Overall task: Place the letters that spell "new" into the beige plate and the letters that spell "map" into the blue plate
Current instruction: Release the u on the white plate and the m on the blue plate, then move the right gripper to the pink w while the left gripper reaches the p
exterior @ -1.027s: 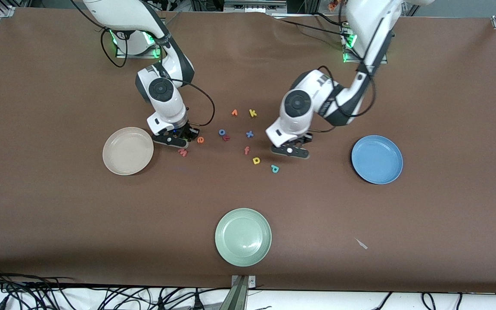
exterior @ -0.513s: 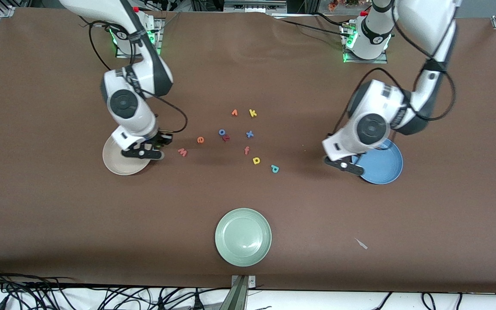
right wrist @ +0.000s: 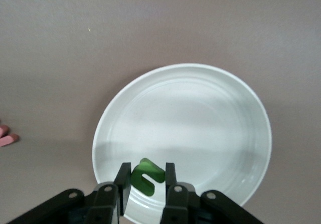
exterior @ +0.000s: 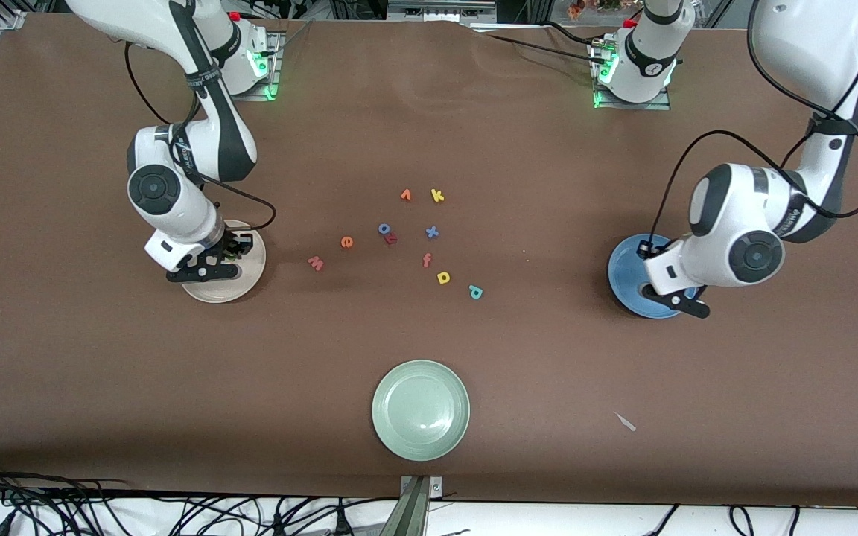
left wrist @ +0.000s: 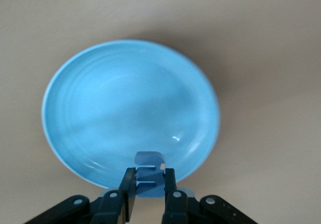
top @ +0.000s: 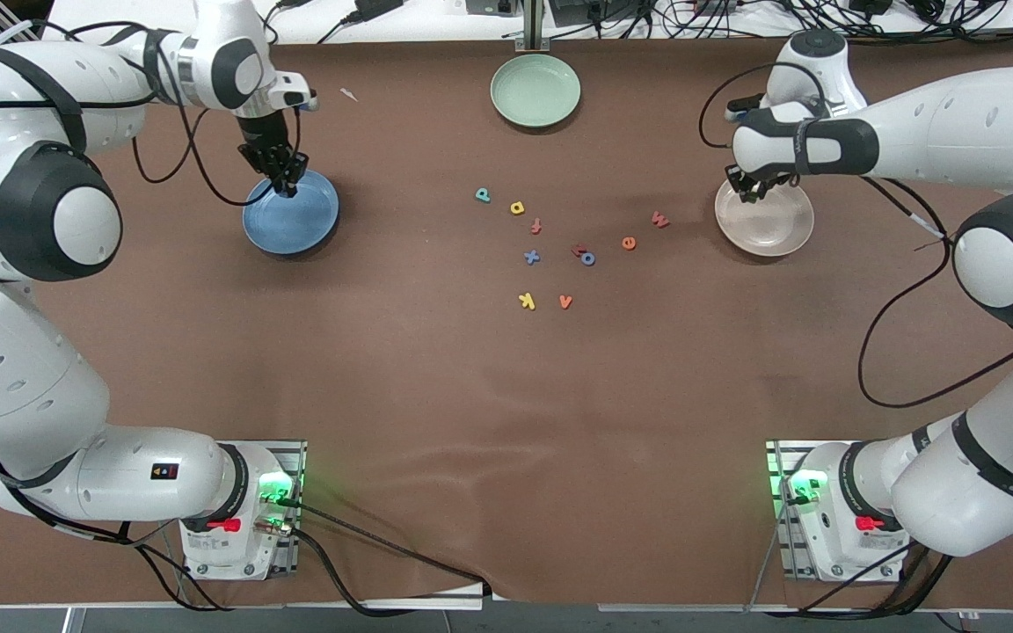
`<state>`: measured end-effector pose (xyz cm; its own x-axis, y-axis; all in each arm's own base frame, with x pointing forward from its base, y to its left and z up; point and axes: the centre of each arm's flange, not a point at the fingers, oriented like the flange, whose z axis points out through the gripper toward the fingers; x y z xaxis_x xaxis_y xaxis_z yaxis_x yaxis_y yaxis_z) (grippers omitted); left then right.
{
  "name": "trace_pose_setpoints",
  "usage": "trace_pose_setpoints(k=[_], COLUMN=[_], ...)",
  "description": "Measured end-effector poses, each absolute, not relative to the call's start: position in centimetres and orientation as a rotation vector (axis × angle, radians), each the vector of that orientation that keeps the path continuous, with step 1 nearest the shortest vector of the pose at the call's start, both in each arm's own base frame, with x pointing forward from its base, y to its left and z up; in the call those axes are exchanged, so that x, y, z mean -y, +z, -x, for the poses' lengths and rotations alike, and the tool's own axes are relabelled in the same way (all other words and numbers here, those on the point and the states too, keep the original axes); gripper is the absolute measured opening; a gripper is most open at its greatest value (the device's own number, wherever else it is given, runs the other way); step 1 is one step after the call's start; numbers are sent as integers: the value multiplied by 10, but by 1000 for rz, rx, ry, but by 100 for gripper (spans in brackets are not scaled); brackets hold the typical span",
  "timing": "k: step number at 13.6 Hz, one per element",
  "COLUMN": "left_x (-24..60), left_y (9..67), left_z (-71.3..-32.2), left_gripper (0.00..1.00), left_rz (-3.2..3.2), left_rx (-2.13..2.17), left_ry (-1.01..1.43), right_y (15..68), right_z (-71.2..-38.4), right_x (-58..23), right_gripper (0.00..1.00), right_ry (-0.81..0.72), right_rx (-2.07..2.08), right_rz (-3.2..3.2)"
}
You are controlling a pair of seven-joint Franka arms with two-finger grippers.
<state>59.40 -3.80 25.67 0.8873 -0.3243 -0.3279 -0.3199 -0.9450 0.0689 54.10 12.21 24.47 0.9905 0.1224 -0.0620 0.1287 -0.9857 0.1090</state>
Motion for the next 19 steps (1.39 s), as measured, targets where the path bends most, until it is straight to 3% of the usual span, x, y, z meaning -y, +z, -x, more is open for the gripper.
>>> trace_pose_setpoints(k=[3,4,8,10,12,15,19], left_x=[4,3,18,32,69,149,222], left_y=[212,200,208,237,277,318,320], left_z=[-589,-586,-591,-601,-610,-612,-608], left_gripper=[27,27,63,85,100,100,100], left_rz=[-3020,-3015,-3008,-3005,-3023,-3034,-3051], left_rx=[497,502,539,549,485,381,174], left_ry=[-510,-509,-494,-497,-485,-418,-402], right_y=[245,247,259,265,266,248,216], right_z=[-538,-539,-536,-530,-526,-527,-531], right_x=[-123,-125,-161,-201,-229,-251,-254], right_gripper=[63,63,63,63,63,63,63], right_ry=[-73,-68,-31,-8,3,26,71], right_rx=[-170,-168,-103,-37,22,105,194], right_rz=[-3042,-3047,-3077,-3099,-3111,-3118,-3119])
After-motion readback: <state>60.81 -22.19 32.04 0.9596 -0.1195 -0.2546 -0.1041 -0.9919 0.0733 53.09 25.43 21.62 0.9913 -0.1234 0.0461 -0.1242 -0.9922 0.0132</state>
